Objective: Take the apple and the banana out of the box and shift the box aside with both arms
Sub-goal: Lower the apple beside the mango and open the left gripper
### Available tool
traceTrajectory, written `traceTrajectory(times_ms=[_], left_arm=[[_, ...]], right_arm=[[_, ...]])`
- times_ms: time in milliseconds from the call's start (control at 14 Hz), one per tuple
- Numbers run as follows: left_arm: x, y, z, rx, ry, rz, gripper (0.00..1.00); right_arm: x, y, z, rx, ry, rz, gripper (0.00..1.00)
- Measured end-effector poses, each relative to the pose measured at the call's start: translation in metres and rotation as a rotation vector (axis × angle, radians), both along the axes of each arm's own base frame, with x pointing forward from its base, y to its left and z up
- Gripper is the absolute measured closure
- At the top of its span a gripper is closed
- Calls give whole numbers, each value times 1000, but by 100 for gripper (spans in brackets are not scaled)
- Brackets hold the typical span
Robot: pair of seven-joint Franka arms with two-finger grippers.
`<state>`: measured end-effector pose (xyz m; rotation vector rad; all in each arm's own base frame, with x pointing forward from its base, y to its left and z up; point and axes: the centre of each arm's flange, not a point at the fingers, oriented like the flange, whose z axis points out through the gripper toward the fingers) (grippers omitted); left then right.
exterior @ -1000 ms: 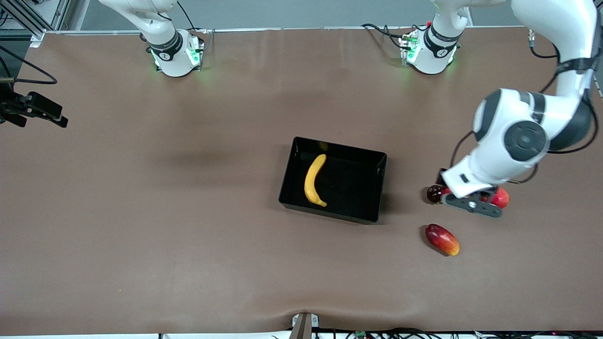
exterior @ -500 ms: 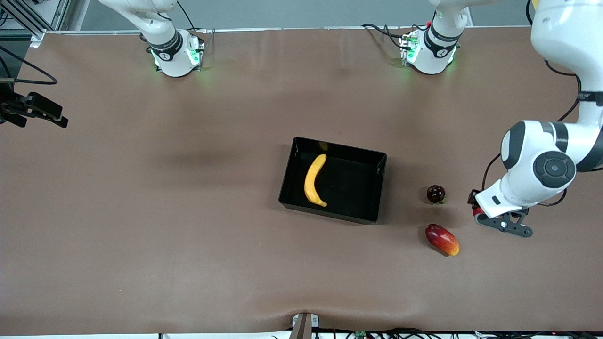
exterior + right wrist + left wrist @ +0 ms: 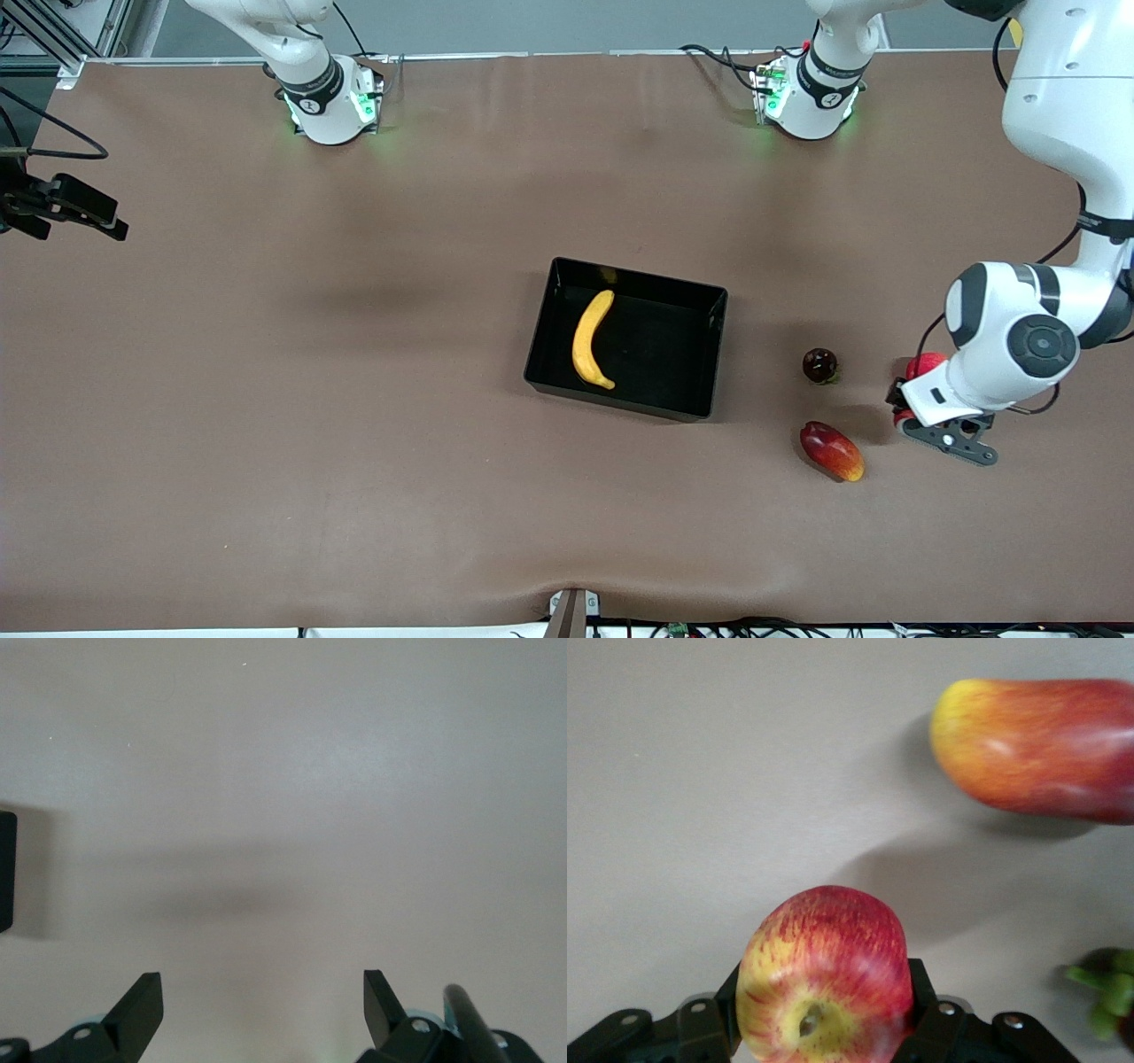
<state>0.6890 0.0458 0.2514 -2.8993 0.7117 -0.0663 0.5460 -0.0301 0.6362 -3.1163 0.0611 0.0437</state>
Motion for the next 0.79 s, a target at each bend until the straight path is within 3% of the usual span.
traceTrajectory(times_ms=[786], left_arm=[[31,12,-50,-35,-29,-3,30]], right_arm=[[0,0,0,0,0,0,0]])
